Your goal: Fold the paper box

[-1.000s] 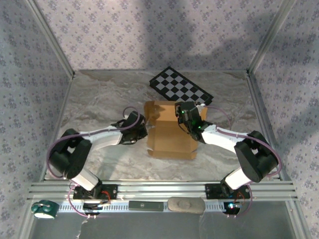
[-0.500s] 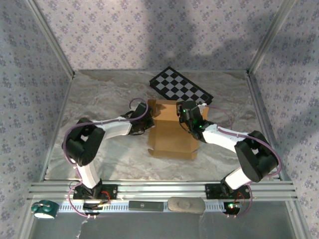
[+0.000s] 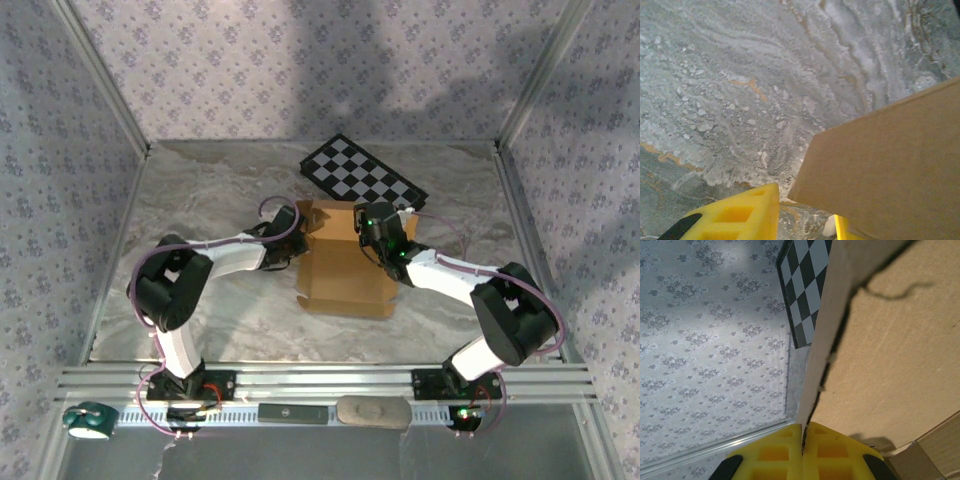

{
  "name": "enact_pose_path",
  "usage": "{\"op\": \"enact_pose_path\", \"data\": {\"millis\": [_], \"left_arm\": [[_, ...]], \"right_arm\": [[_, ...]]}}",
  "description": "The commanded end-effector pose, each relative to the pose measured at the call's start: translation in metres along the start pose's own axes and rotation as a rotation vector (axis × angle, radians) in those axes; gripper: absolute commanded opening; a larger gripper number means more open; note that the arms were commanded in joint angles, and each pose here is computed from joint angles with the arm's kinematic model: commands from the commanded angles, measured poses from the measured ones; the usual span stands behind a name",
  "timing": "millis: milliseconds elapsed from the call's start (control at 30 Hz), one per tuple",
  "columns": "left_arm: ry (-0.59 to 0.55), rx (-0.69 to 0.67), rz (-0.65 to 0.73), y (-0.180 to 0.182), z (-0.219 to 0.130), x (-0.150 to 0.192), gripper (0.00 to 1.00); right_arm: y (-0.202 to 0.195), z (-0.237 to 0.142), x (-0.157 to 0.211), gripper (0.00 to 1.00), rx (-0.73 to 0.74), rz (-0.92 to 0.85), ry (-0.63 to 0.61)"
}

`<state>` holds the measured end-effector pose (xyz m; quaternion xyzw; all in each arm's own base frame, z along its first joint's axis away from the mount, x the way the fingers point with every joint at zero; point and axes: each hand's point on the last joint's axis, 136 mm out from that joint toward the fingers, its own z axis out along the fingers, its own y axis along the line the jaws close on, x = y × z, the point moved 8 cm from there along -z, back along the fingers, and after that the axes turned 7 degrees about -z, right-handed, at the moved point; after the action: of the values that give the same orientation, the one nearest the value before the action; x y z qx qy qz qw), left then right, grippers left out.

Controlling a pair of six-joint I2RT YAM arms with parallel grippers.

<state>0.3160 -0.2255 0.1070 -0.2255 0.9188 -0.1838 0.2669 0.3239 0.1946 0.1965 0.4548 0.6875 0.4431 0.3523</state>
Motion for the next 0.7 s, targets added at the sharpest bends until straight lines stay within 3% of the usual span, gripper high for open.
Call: {"op": "enact_pose_path", "data": {"millis": [0,133,300,400,667], "left_arm": [[-0.019,0.033,-0.001,-0.002,-0.002,-0.007,0.34],[-0.029,0.155,-0.005,-0.011,-0.007,-0.005,0.34],[0.041,0.142,0.006,-0.015,-0.006,0.004,0.32],[0.022,0.196,-0.024,-0.013,-0.006,0.006,0.32],[-0.014,0.243,0.048,-0.005,-0.047,0.002,0.40]], "right_arm": [[0.000,0.001,-0.002,0.00,-0.002,0.013,-0.011],[-0.001,0.001,-0.002,0.00,0.004,0.012,-0.014],[-0.002,0.001,-0.002,0.00,0.008,0.015,-0.015],[-0.002,0.002,-0.001,0.00,0.006,0.017,-0.010],[-0.002,0.000,-0.006,0.00,0.006,0.017,-0.019]]}}
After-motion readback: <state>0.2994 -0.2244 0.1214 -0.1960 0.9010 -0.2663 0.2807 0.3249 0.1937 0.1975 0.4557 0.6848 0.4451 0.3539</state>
